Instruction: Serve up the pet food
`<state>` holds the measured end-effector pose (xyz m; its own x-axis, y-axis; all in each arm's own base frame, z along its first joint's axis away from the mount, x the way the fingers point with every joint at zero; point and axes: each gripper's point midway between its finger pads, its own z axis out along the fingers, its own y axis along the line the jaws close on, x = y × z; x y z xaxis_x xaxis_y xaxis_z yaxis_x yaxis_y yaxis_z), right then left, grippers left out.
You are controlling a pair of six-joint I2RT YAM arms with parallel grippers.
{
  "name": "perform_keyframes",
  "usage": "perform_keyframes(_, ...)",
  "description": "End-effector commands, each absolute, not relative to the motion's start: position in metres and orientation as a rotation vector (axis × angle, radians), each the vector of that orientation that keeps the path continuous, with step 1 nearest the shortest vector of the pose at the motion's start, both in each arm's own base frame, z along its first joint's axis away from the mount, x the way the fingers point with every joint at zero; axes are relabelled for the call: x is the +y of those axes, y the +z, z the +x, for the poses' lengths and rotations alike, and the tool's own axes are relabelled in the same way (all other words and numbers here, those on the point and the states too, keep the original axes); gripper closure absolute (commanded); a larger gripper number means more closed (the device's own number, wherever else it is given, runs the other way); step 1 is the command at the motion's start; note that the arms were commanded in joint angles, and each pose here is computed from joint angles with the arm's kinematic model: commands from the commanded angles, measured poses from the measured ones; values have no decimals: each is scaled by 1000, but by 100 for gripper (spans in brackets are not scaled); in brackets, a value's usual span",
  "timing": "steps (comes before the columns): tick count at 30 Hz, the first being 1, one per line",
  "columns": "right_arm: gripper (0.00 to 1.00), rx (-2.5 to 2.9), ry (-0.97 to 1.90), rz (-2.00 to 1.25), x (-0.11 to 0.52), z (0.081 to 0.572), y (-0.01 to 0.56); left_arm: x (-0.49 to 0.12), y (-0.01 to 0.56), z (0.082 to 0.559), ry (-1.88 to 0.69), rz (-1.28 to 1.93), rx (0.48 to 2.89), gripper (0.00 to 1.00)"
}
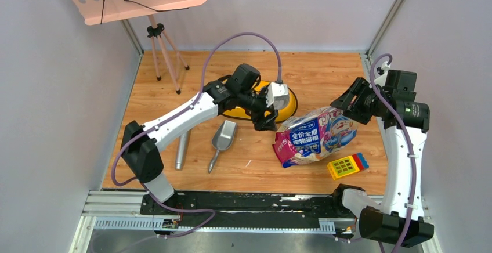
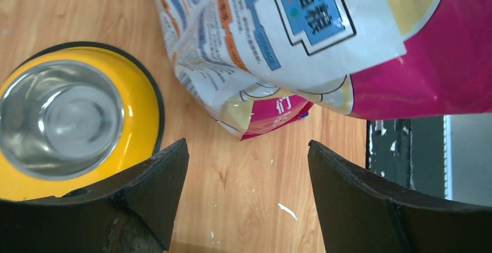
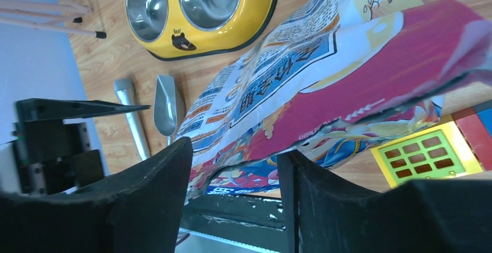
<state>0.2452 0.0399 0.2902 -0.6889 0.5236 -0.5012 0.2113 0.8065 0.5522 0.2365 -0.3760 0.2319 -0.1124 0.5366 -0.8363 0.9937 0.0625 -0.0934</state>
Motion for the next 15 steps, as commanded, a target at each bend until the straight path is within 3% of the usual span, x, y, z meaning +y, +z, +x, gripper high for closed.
perform_keyframes(1, 46, 2295, 678, 544, 47, 250, 293, -400, 221, 224, -981, 1672, 1448, 16)
perform_keyframes(12, 74, 2291, 701, 477, 51, 252, 289, -446, 170, 192, -1109, 1736, 1479, 16)
perform_keyframes(15, 90, 2273, 693, 453, 49, 258, 293, -459, 166, 178, -1140, 1761, 1453, 17)
